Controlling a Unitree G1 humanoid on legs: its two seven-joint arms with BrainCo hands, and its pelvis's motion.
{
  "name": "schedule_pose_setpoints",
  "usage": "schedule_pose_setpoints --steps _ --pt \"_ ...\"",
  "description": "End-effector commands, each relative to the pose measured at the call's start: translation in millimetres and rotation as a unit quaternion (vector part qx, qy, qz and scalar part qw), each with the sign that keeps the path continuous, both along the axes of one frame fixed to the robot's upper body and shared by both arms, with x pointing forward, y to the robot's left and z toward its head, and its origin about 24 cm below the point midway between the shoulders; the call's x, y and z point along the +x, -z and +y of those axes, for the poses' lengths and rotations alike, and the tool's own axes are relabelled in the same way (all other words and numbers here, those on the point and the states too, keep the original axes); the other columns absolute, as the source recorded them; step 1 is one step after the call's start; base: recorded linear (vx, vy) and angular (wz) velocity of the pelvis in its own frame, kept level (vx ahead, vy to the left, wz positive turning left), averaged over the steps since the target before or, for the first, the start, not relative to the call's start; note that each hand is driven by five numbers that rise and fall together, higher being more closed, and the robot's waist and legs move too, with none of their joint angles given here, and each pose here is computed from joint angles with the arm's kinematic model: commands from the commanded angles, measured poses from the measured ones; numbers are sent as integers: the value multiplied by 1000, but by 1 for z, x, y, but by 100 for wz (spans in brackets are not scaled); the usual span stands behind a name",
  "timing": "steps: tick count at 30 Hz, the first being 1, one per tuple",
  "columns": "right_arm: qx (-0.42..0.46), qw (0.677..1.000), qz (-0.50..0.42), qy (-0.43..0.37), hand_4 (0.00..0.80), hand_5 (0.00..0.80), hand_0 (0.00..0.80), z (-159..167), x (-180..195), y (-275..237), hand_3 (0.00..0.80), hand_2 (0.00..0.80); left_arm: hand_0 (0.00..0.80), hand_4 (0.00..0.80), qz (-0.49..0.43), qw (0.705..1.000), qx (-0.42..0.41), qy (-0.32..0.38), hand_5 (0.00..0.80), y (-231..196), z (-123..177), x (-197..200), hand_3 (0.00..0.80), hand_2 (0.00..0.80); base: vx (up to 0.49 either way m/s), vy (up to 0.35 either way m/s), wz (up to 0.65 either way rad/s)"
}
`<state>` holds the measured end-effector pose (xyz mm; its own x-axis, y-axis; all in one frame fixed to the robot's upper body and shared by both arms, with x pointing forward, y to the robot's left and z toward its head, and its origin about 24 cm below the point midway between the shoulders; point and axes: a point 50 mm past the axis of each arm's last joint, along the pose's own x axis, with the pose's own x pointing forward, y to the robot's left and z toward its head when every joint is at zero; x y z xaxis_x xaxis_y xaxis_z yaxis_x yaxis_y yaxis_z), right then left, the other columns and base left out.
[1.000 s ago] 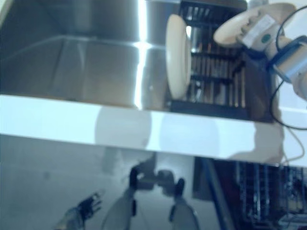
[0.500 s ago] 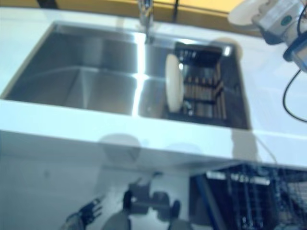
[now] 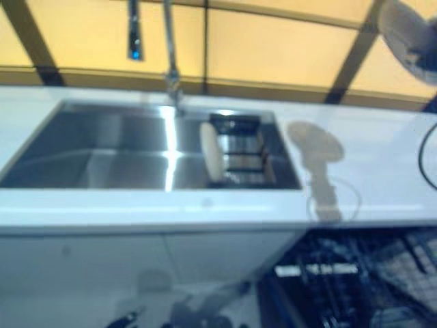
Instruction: Take plates into dishwasher
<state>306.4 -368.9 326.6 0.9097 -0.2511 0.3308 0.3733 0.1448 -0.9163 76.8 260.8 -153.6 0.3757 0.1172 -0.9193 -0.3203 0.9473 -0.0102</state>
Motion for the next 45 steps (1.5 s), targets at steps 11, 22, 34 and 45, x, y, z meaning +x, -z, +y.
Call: schedule_pose_setpoints --steps 11,22,34,45 --pt "223 973 54 16 800 800 800 -63 -54 19 800 800 0 0 7 999 17 48 0 -2 2 16 0 0 -4 -26 -33" --pt "244 963 104 37 800 800 800 -84 -81 48 800 800 0 0 13 998 18 52 0 -3 4 21 0 0 -12 -25 -26" --pt "233 960 154 12 800 800 800 -73 -75 90 800 800 0 0 1 998 16 52 0 -7 5 32 0 0 -18 -31 -7" --pt "199 966 166 21 800 800 800 -58 -55 110 800 800 0 0 -20 998 12 61 0 -10 3 44 0 0 -45 -19 8"
